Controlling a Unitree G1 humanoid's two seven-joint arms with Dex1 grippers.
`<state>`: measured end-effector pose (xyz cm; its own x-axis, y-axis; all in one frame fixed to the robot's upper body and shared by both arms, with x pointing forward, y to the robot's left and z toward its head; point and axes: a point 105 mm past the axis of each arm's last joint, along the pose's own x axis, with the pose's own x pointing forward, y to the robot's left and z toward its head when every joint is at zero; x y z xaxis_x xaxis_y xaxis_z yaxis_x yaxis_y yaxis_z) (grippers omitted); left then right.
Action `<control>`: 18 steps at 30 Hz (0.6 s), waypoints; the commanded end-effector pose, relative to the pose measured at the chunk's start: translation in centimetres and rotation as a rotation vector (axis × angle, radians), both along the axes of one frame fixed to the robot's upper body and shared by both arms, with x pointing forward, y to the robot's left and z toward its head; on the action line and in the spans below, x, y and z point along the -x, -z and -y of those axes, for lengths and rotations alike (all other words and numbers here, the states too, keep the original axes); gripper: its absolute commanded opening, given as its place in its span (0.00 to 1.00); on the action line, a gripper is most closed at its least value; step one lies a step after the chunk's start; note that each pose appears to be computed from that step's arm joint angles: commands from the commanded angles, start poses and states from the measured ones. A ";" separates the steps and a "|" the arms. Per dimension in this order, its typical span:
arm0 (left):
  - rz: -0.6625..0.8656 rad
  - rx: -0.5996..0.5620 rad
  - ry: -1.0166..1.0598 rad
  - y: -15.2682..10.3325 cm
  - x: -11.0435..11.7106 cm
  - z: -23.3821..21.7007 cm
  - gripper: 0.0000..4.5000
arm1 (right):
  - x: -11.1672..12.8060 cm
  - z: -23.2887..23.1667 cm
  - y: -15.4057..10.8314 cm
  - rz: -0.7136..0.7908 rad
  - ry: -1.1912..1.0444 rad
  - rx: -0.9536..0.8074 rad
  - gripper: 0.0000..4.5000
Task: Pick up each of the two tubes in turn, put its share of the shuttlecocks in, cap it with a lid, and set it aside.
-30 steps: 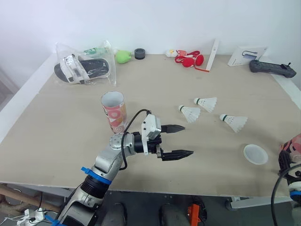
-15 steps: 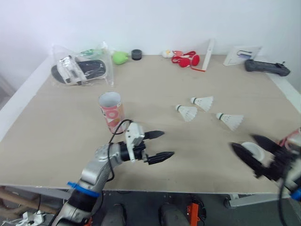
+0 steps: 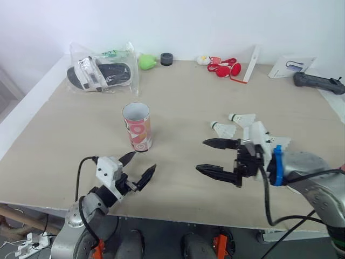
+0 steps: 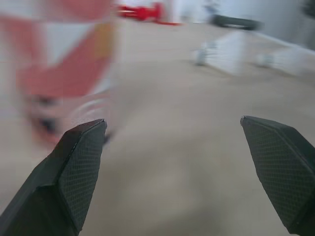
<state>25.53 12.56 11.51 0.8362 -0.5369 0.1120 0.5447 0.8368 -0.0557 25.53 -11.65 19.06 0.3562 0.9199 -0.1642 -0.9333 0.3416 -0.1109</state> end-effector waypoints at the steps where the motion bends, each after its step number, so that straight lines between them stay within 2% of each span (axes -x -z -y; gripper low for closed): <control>1: 0.088 -0.011 -0.110 -1.3 -0.4 -1.5 1.00 | -0.7 -0.4 -0.7 0.049 -0.006 -0.023 0.98; 6: 0.086 -0.052 -0.141 -0.4 -1.6 -2.4 1.00 | -1.3 -1.2 -0.9 0.070 -0.001 -0.059 0.98; 14: 0.068 -0.102 -0.173 0.6 -5.4 -2.7 1.00 | -1.5 -1.5 -1.2 0.099 0.032 -0.082 0.98; 18: 0.083 -0.100 -0.071 0.1 -7.6 -0.5 1.00 | -1.3 -1.6 -1.3 0.104 0.056 -0.097 0.98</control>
